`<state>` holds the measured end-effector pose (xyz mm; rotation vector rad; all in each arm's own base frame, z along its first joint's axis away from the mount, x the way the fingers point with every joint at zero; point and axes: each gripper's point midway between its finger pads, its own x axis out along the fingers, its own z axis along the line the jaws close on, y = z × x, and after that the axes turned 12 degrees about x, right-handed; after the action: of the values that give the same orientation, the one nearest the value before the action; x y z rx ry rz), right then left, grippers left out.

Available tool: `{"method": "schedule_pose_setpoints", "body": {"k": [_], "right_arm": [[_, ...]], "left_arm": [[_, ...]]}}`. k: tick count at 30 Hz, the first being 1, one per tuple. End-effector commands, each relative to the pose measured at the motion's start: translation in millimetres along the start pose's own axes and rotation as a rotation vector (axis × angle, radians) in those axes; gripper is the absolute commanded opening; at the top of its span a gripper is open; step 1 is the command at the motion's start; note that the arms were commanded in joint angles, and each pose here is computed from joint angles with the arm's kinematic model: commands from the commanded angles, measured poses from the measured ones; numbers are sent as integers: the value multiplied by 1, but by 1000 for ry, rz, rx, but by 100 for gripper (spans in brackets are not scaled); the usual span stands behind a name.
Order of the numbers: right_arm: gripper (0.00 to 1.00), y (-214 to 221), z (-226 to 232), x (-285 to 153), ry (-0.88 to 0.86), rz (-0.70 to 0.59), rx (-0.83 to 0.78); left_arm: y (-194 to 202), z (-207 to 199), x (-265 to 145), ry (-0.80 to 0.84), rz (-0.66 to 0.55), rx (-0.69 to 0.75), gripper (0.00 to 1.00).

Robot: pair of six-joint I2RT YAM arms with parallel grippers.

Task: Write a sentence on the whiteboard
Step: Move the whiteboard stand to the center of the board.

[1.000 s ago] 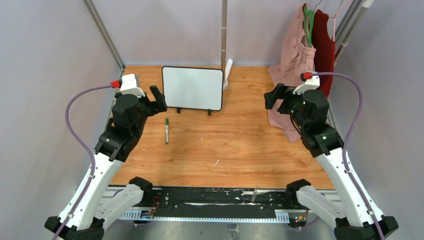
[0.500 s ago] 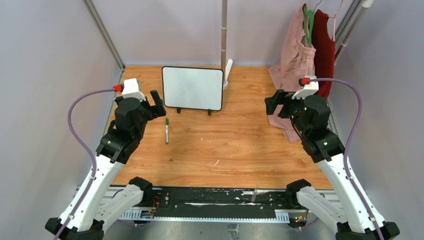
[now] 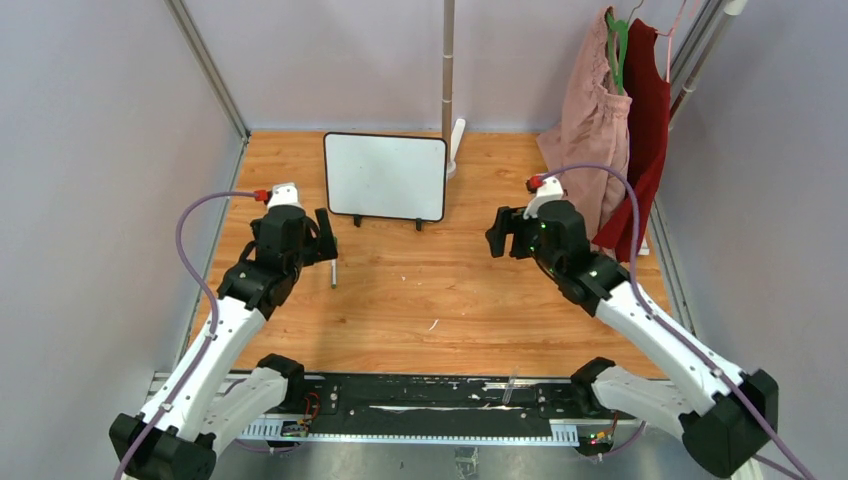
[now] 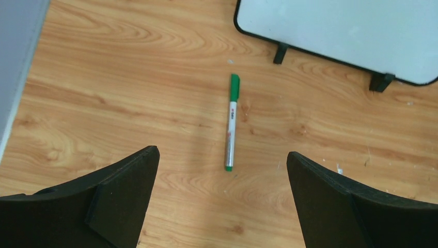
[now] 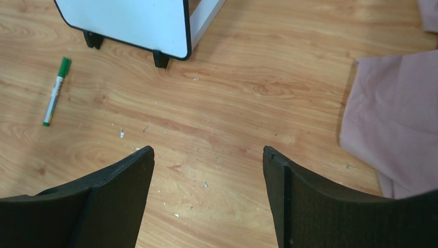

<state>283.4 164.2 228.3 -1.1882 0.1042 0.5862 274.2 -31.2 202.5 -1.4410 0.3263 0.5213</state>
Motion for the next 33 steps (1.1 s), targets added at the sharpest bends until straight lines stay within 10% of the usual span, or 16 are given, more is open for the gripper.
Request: {"method": "schedule_pose_setpoints", "body": {"k": [1,33], "right_arm": [[79,7,19,32,-11,-32,27],[60,119,77,219,355,80,59]], "left_arm": [[0,-17,-2,102,-42,-41,100],[-10,-13,-29,150,-196,-134,99]]}}
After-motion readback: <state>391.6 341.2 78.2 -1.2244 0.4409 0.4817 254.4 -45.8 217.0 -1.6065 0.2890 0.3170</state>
